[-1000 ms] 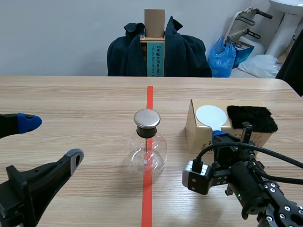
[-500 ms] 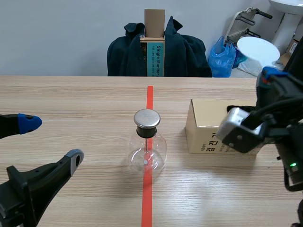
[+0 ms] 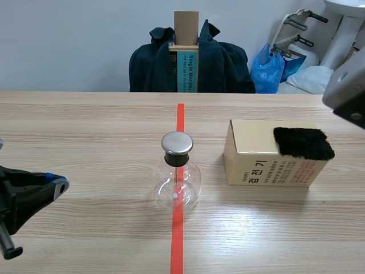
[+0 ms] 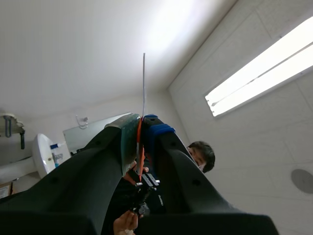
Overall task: Do the electroscope experiment.
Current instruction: 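Bring the plate to the electroscope and point at the metal foil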
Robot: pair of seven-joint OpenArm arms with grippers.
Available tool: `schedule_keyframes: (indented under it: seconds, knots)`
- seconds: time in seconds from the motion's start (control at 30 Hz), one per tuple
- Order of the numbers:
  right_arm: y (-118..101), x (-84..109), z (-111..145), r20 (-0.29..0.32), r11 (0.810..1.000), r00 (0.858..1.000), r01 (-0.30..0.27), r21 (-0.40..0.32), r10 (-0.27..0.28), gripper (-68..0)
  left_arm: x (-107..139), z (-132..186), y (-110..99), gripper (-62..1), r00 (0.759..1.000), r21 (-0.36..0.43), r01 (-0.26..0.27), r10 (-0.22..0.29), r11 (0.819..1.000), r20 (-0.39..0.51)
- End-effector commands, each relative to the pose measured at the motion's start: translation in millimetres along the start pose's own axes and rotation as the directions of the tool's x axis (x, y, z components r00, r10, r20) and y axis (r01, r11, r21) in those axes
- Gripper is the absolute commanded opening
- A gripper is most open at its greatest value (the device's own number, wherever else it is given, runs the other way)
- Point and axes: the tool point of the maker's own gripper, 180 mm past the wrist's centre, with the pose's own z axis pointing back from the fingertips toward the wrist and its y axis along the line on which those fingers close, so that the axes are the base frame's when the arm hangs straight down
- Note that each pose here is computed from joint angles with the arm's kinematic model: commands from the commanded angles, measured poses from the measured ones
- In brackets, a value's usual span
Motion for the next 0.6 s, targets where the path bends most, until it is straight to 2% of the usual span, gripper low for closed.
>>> schedule_keyframes:
  seconds: [0.0, 0.13, 0.27, 0.37, 0.47, 0.57]
  knots:
    - [-17.2, 0.6, -1.4, 0.01, 0.997, 1.0, -0.01, -0.073, 0.011, -66.7, 13.2, -10.4, -3.4, -59.0, 0.997, -0.034, -0.016, 0.018, 0.999, 0.077]
    - [-27.0, -1.0, -2.3, 0.01, 0.995, 1.0, -0.028, -0.091, 0.029, -66.7, 5.4, -33.5, -8.3, -59.0, 0.992, -0.091, -0.049, 0.06, 0.995, 0.114]
    - [-33.5, 0.5, -4.5, 0.027, 0.993, 0.999, -0.043, -0.11, 0.046, -66.7, -1.8, -61.6, -30.1, -59.0, 0.99, -0.164, -0.038, 0.06, 0.986, 0.131]
    - [-36.1, 4.2, -6.2, 0.053, 0.992, 0.998, -0.025, -0.123, 0.031, -66.7, -6.9, -82.3, -45.7, -59.0, 0.99, -0.198, -0.045, 0.071, 0.979, 0.125]
    - [-39.6, 8.0, -8.9, 0.079, 0.99, 0.997, -0.001, -0.144, 0.013, -66.7, -9.5, -97.4, -53.4, -59.0, 0.989, -0.196, -0.056, 0.082, 0.979, 0.127]
    - [-26.7, 11.6, -17.7, 0.093, 0.996, 0.996, 0.02, -0.089, -0.012, -66.7, -11.9, -106.8, -54.4, -59.0, 0.988, -0.171, -0.063, 0.085, 0.983, 0.128]
